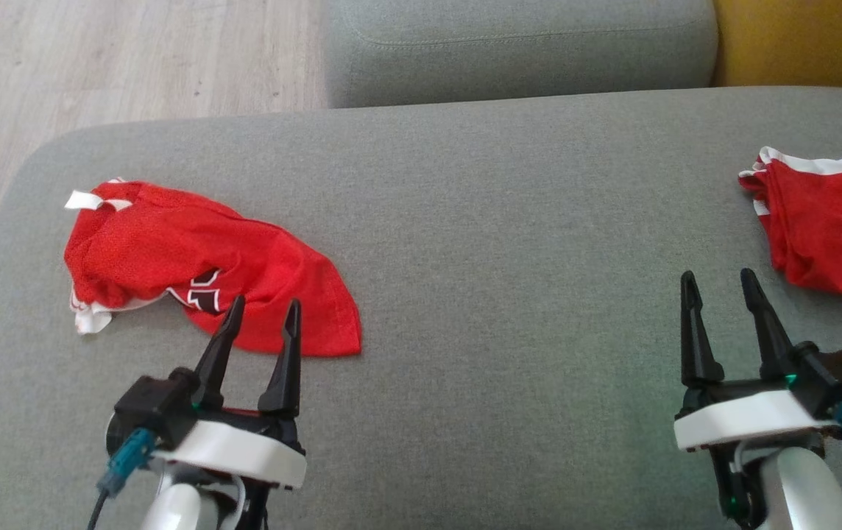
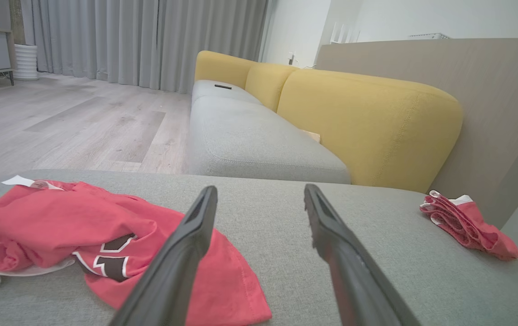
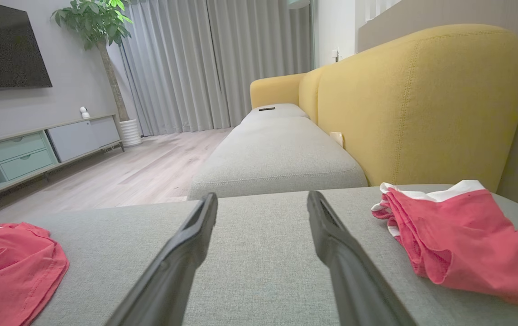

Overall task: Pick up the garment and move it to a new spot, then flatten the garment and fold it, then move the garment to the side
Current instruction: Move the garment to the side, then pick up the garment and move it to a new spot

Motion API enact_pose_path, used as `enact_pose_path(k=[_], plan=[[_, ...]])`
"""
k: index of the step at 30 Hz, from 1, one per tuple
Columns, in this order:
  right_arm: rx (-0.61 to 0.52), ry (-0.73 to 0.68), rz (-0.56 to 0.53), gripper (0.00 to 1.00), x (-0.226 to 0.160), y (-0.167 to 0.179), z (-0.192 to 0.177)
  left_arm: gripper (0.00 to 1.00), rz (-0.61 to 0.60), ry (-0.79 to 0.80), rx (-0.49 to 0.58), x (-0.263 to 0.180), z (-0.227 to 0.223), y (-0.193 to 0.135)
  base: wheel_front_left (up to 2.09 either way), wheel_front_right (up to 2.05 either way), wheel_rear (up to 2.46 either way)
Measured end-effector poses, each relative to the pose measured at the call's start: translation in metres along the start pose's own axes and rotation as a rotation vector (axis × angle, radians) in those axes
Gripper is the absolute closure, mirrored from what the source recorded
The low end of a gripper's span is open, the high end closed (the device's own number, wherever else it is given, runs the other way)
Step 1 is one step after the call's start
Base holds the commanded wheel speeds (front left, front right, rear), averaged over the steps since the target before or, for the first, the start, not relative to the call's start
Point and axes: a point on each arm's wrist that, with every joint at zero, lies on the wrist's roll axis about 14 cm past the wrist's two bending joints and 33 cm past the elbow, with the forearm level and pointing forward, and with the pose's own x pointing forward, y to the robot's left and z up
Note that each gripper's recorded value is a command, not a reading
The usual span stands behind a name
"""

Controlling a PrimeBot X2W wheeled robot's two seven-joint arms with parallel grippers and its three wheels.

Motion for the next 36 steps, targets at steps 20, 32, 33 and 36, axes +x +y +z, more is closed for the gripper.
enact_pose_path(k=[20,32,33,36], plan=[[0.037,0.069,0.243,0.00,0.023,0.082,-0.026,0.00,0.223,-0.036,0.037,-0.033,0.016,0.064,0.00,0.00,0.00],[0.071,0.115,0.467,0.00,0.024,0.161,-0.039,0.00,0.436,-0.089,0.093,-0.087,0.040,0.117,0.00,0.00,0.00],[0.074,0.115,0.480,0.00,0.024,0.165,-0.038,0.00,0.446,-0.092,0.097,-0.090,0.041,0.119,0.00,0.00,0.00],[0.077,0.113,0.509,0.00,0.024,0.176,-0.037,0.00,0.476,-0.105,0.101,-0.100,0.045,0.124,0.00,0.00,0.00]])
